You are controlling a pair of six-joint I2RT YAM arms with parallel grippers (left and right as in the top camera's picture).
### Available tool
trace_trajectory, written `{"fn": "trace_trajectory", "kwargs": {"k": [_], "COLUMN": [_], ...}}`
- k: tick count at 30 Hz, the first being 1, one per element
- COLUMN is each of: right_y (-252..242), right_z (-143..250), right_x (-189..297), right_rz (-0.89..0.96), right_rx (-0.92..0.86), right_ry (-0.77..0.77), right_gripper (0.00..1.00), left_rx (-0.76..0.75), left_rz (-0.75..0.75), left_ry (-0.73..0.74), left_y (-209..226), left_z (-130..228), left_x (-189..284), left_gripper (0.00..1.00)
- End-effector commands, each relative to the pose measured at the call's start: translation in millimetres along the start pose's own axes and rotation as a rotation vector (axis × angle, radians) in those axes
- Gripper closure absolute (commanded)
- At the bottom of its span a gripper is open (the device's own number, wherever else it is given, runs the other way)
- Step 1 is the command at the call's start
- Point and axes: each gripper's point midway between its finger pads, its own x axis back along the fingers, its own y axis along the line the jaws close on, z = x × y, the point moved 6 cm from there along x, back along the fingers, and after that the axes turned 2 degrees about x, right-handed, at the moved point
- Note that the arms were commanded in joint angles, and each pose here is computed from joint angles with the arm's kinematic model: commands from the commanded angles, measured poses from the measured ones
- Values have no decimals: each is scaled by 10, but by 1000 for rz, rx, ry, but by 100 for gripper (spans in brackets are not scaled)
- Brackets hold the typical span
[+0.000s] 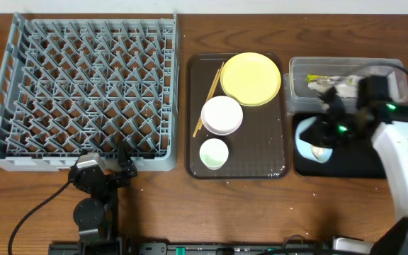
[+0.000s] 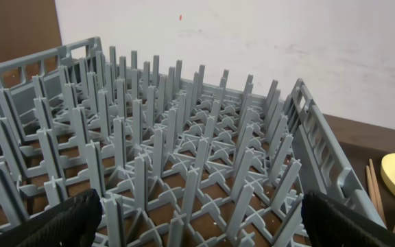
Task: Sort waste into correct bins and load items into the dishwasher
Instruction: 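Lift the blue bowl over the black tray and tip out the rice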
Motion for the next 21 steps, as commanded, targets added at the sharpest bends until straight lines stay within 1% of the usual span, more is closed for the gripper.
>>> {"fn": "trace_trajectory", "kwargs": {"k": [1,7,14,21], "right_y": [-37,-317,-614,-764], "right_z": [26,103,239,195], "right_x": [132,332,396,436], "right_rz": [-234,-376,-456,-565], "right_rx": [61,7,-93,-122], "right_ry": [-108,-277,-406,-508], "right_gripper": [99,99,99,99], "left_rx": [-15,-15,-15,-15], "left_rz": [-26,-26,-26,-26], "left_ry": [50,50,50,50], "left_y": [48,48,48,48], "left_z": [137,137,137,137], "left_x": [-12,-12,-12,-12], "left_gripper": [6,6,6,6]}}
